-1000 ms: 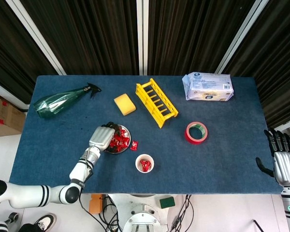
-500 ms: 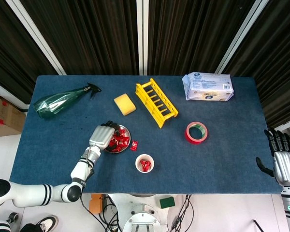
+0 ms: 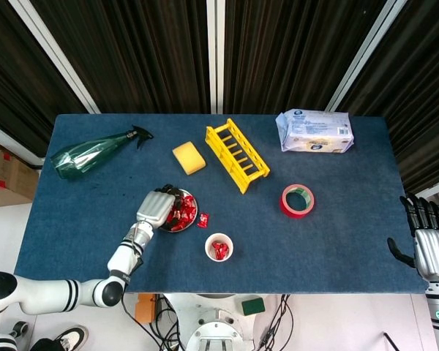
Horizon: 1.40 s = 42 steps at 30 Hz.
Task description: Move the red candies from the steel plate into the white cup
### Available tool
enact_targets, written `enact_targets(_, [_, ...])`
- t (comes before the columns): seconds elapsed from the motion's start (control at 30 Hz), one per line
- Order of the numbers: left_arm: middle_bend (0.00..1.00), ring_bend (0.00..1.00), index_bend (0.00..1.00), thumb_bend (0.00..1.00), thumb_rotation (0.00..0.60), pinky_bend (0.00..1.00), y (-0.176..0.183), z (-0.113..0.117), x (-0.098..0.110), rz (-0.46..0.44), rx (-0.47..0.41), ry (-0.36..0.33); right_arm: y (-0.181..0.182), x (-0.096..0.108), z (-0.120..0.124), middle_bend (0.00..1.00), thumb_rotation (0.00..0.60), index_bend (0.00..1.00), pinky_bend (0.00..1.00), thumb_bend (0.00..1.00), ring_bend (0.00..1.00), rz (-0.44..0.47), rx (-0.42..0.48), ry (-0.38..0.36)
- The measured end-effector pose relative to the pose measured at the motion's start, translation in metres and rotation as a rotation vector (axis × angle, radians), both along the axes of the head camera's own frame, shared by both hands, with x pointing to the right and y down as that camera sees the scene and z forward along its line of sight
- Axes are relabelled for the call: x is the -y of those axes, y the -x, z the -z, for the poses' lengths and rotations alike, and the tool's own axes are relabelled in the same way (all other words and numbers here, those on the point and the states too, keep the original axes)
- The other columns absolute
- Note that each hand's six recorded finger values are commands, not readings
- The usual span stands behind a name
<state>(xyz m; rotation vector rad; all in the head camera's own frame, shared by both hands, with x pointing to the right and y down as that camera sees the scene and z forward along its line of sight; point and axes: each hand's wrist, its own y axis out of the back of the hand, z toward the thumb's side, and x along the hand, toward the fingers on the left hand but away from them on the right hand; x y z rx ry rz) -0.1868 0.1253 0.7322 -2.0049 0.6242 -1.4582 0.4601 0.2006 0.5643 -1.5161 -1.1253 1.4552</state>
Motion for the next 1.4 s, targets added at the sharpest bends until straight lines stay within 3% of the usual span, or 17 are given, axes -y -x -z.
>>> enact_targets(0.33, [0.24, 0.11, 0.57, 0.35, 0.598, 0.26, 0.000, 0.011, 0.002, 0.012, -0.037, -0.025, 0.001, 0.000, -0.001, 0.00, 0.600, 0.00, 0.00, 0.30, 0.00, 0.002, -0.002, 0.001])
enact_targets(1.03, [0.25, 0.11, 0.58, 0.35, 0.600, 0.26, -0.006, 0.064, -0.003, -0.018, -0.127, -0.104, 0.002, -0.001, -0.002, 0.00, 0.600, 0.00, 0.00, 0.30, 0.00, 0.007, -0.002, 0.006])
enact_targets(1.4, [0.26, 0.12, 0.59, 0.35, 0.600, 0.26, -0.035, 0.097, -0.018, -0.051, -0.248, -0.077, 0.002, -0.001, -0.002, 0.00, 0.600, 0.00, 0.00, 0.30, 0.00, 0.007, -0.001, 0.008])
